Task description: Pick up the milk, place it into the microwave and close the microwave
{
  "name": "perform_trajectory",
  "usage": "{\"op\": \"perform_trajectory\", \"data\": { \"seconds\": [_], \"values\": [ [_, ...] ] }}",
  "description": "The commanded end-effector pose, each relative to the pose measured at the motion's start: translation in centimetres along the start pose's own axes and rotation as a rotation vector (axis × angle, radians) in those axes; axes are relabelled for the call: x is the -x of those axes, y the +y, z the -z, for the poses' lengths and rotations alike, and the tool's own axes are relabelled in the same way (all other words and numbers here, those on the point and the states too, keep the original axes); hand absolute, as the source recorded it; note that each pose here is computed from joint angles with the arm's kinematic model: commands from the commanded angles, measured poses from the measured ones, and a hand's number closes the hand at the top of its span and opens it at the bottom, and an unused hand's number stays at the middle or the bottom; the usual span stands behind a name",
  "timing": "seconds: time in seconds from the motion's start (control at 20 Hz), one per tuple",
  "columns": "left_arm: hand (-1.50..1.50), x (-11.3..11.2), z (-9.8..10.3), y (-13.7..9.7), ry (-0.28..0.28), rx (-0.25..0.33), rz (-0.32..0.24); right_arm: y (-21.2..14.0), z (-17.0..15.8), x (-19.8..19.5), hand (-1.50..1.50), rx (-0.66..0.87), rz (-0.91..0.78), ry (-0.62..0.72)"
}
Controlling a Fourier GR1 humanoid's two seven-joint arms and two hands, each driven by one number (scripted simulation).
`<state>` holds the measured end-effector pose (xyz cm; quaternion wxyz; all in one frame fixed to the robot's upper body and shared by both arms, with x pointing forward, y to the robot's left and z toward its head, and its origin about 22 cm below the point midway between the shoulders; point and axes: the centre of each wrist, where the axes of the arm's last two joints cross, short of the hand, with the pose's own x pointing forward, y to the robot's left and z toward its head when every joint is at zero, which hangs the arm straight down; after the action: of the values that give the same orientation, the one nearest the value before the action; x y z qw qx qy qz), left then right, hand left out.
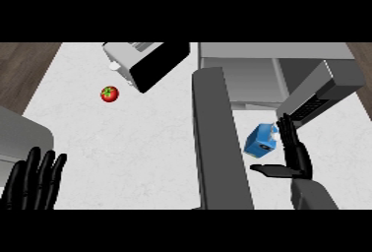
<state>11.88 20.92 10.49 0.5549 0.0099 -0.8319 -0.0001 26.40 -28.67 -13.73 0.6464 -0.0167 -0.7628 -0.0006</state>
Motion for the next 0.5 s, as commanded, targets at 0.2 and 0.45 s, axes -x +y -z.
{"op": "perform_trajectory", "data": {
  "seconds": [0.2,0.45],
  "values": [
    [-1.50,0.5,0.0,-1.5,0.011,0.006,-0.013,-0.1,0.6,0.4,1.50,-0.105,-0.176,-0.141],
    [-1.50,-0.9,0.6,-1.0,0.013,0.011,-0.023,-0.1,0.7,0.4,1.50,-0.218,0.078,-0.140]
  ]
}}
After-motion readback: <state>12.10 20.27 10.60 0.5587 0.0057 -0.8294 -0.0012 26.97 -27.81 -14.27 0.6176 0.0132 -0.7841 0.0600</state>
